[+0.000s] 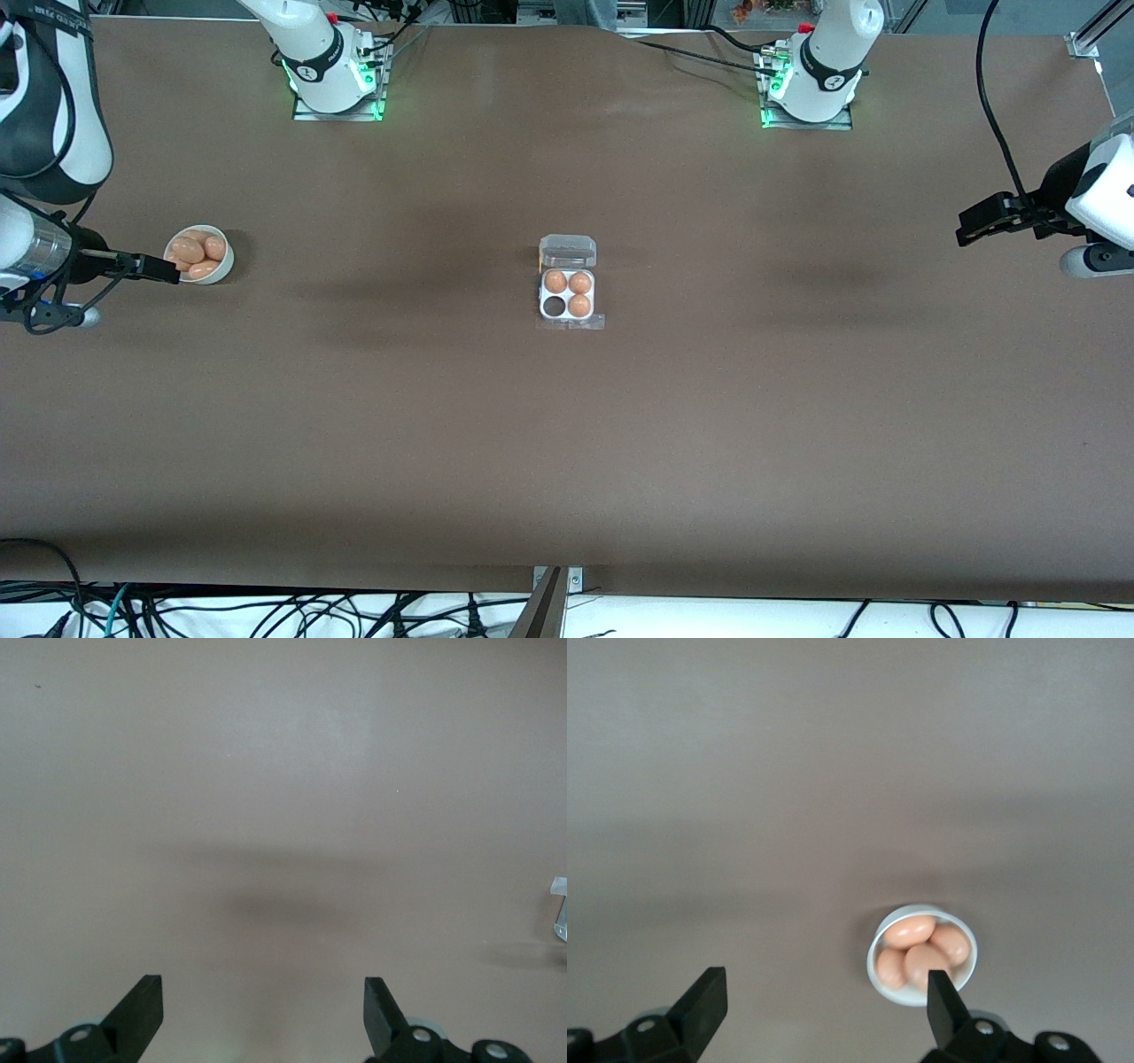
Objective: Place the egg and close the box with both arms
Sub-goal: 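Move the right gripper down over the white egg bowl, then close the right gripper on one brown egg in the bowl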
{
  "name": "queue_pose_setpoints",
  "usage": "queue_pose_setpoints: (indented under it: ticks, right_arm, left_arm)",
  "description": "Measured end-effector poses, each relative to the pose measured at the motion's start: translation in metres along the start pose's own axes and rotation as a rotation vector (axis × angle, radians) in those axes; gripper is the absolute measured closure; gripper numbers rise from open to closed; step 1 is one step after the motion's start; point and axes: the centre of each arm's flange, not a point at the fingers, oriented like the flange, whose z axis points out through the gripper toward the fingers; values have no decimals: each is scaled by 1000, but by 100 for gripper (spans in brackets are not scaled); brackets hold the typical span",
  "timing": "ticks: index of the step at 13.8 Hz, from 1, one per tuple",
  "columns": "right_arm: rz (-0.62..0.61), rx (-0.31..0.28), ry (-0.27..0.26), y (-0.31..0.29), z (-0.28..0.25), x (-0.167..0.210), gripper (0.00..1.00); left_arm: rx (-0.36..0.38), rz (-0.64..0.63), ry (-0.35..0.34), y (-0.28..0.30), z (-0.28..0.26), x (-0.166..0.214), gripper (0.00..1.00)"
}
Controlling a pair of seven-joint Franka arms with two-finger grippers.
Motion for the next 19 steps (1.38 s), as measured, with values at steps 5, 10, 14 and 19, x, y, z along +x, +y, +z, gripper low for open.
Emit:
queue_pose_setpoints:
  ticks: [5,10,14,19]
  right_arm:
    - [-90,-13,120,53,96,-64,0]
    - [-142,-1,59,60,142,-89,0]
    - [-156,-13,47,71,160,-90,0]
    - [-158,-14,27,71,171,-90,3]
  left_arm:
    - [0,0,0,0,0,0,0]
    - [0,0,0,0,0,0,0]
    - [0,0,0,0,0,0,0]
    - [0,0,0,0,0,0,0]
